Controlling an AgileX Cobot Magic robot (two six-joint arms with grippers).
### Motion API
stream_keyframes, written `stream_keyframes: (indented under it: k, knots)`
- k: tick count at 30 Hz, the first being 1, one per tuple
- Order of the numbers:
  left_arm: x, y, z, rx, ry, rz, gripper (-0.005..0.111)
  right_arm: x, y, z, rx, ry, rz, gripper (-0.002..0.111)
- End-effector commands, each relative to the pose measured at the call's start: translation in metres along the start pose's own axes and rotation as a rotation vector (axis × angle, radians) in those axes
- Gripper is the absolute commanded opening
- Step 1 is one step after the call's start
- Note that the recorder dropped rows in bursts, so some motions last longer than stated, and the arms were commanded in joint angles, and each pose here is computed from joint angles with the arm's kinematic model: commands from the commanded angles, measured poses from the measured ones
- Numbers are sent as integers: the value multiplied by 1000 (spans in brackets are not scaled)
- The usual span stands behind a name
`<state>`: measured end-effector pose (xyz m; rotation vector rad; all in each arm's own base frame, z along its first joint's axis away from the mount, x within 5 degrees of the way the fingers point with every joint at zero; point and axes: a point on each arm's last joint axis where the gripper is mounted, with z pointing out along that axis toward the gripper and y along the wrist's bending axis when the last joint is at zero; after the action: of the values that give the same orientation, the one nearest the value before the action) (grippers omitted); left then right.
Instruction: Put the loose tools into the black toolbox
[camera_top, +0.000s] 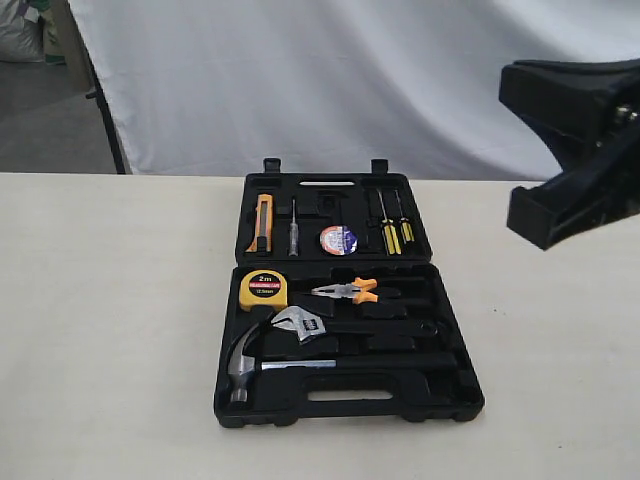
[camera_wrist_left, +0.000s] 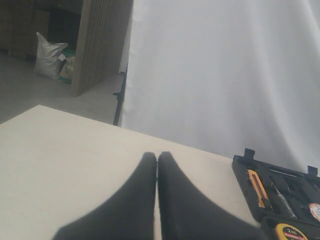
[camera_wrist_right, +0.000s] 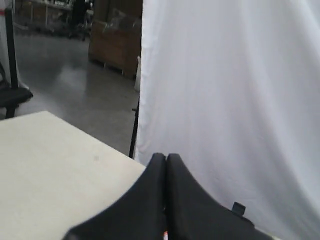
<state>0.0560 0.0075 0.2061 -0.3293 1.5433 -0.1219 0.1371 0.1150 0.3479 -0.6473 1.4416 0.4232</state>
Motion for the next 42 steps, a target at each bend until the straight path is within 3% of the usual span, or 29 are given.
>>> stream_keyframes:
  k: [1,6,15,19,31,34,42]
  knots:
    - [-2,1,0,-21,-20,0,1,17,0,-17,17,36,222,0]
    - [-2,1,0,-21,-20,0,1,37,10,-43,-60,217,248,0]
    - [-2,1,0,-21,-20,0,1,30,9,-94,-65,38,250,0]
    - [-2,1,0,-21,-20,0,1,42,11,-108,-59,-8,250,0]
    - [-2,1,0,-21,-20,0,1,135,18,-109,12,-3,198,0]
    - [-2,1,0,-21,-20,0,1,140,21,-110,-9,47,113,0]
    - [-2,1,0,-21,-20,0,1,140,21,-110,-13,51,184,0]
